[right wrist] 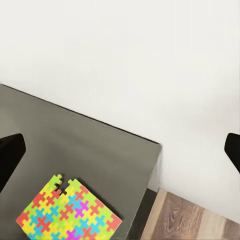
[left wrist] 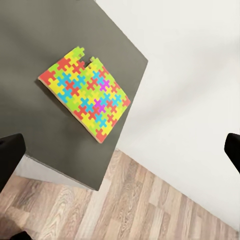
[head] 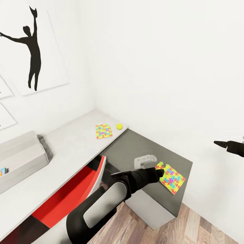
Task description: Put all the toys in the child's room - the three board games (two on the bed and one on the table), the two jigsaw puzzles on the table, and the tennis ball on the table - inside the toy box on the table in the child's room.
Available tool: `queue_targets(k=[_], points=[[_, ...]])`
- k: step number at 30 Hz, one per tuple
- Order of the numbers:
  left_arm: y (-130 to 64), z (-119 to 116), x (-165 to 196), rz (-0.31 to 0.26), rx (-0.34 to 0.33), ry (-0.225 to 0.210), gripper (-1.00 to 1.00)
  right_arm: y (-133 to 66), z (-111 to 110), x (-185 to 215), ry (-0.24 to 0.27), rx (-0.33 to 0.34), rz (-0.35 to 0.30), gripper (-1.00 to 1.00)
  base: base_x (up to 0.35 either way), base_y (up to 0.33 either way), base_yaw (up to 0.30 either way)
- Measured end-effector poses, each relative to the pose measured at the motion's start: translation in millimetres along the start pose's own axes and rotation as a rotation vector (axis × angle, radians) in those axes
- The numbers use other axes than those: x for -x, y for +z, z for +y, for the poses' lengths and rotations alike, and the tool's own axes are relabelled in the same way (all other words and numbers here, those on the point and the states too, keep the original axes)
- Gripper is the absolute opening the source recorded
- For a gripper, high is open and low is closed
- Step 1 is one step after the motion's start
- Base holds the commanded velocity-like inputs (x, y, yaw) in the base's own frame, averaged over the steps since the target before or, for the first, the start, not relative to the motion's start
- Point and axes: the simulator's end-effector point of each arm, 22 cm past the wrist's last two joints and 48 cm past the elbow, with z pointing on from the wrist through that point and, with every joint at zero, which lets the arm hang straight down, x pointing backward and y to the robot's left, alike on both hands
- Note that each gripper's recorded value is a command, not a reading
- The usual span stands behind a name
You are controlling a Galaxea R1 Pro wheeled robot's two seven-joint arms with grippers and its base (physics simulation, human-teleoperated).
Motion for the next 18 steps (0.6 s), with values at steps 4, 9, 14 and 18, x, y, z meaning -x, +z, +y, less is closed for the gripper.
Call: queue_targets(k=[4,9,14,18], points=[[-1.3,-1,1,-0.007,0.001,0.006,1.0,-1.1,2,0,-0.002,0.003,-0.001,1.0,0.0,0.0,-0.064],[-3.8,-4,2,-0.014,0.0,0.014,1.0,-5.1,3,5,-0.004,0.011,-0.01,1.0,0.0,0.0,-0.092],[-5.5,-3,3,-0.018,0.005,0.018,1.0,-7.2,7,5,-0.003,0.019,-0.013,1.0,0.0,0.0,-0.102],[2.1,27,-13,0.014,0.068,0.003,1.0,-8.6,9,5,-0.007,0.024,-0.013,1.0,0.0,0.0,-0.103]])
